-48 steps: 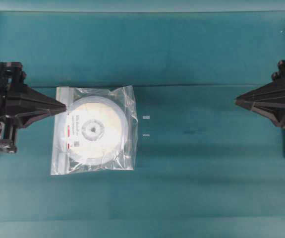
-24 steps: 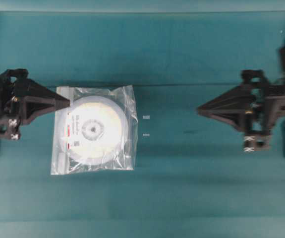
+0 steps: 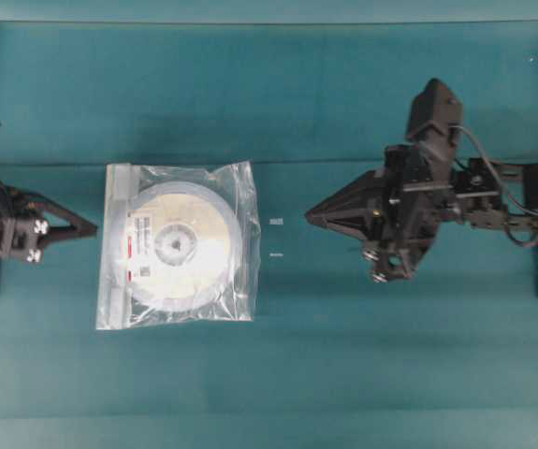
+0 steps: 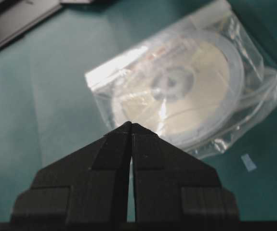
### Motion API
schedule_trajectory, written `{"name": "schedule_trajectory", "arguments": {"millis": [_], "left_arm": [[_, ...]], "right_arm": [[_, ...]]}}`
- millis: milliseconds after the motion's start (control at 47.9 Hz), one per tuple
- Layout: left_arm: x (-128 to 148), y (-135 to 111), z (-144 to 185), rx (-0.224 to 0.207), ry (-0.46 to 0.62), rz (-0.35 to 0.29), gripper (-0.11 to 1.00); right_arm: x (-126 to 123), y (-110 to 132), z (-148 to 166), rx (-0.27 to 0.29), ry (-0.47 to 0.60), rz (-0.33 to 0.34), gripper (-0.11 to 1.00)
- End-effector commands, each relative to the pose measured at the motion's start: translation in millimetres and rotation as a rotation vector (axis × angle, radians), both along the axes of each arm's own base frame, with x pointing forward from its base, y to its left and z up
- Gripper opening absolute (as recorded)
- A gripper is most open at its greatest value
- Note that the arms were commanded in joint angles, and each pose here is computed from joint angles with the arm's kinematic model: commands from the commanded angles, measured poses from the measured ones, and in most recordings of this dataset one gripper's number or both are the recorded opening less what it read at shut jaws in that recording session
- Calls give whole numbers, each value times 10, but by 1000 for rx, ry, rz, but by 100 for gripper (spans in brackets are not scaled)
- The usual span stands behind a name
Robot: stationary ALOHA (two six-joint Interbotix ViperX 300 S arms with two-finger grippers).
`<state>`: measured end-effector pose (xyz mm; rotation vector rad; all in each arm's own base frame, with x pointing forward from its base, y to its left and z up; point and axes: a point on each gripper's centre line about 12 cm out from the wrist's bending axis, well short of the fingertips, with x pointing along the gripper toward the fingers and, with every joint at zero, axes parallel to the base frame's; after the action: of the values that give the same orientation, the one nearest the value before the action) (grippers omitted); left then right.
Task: Take out the reel from the clear zip bag.
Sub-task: 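Move both grippers inward toward the bagged white reel, then grasp the left edge of the clear bag with the left gripper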
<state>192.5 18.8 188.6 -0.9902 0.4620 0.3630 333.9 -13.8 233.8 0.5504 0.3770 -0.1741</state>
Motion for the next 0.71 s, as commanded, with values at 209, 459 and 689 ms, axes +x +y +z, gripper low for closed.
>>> {"name": "schedule_trajectory", "arguments": {"millis": [209, 459, 689], "left_arm": [[-78, 51, -60, 0, 12, 30, 0], [-96, 51, -188, -7, 66, 33, 50], [-74, 106, -304, -12, 108, 59, 91]], "right_arm": [[112, -62, -42, 80, 7, -55, 4], [111, -110, -54, 127, 8, -90, 27], [100, -163, -70, 159, 19, -118, 62]]}}
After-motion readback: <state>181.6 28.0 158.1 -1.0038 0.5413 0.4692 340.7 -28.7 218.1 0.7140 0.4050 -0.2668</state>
